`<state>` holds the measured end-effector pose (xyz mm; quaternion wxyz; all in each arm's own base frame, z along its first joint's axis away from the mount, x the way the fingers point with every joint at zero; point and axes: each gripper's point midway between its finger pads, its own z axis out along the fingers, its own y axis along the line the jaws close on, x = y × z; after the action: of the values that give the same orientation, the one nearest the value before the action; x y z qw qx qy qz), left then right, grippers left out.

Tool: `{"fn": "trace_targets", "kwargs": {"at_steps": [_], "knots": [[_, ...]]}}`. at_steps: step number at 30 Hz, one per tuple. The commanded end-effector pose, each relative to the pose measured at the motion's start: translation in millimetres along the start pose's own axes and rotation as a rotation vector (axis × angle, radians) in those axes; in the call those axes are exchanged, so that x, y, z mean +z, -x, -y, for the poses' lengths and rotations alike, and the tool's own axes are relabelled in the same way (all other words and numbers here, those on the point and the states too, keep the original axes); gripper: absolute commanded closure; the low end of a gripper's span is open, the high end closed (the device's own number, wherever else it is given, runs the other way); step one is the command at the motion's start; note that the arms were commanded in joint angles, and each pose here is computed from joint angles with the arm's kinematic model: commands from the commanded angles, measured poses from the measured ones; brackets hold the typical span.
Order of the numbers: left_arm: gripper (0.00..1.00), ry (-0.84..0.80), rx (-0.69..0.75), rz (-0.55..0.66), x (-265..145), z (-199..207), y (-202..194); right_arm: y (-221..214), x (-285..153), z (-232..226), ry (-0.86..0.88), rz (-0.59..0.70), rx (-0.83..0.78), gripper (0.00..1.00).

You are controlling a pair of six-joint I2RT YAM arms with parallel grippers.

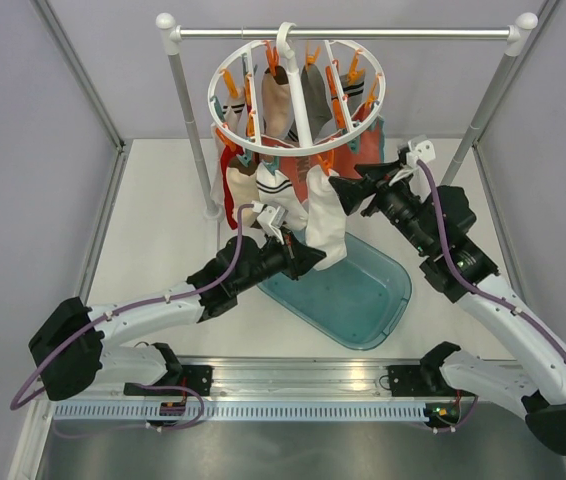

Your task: Remove the socks clipped to the hanger

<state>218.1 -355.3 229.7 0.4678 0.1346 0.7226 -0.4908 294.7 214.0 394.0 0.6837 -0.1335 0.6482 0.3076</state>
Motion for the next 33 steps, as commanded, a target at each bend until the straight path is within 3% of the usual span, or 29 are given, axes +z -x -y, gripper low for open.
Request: {"fn": "trace_targets", "kwargs": {"at_steps": [1, 21, 33], "knots": [[0.98, -0.023, 0.007, 0.047, 4.9, 13.0, 17.2, 26.4, 9.6, -8.2, -0.017, 0.059, -0.061, 0.3], [0.98, -0.01, 0.01, 0.037, 5.5, 11.1, 12.1, 40.4, 43.2, -32.3, -0.089, 0.094, -0.144, 0.26], [0.98, -0.003, 0.007, 0.027, 6.1, 10.2, 8.2, 54.2, 40.1, -29.3, -0.128, 0.143, -0.15, 0.3]]}}
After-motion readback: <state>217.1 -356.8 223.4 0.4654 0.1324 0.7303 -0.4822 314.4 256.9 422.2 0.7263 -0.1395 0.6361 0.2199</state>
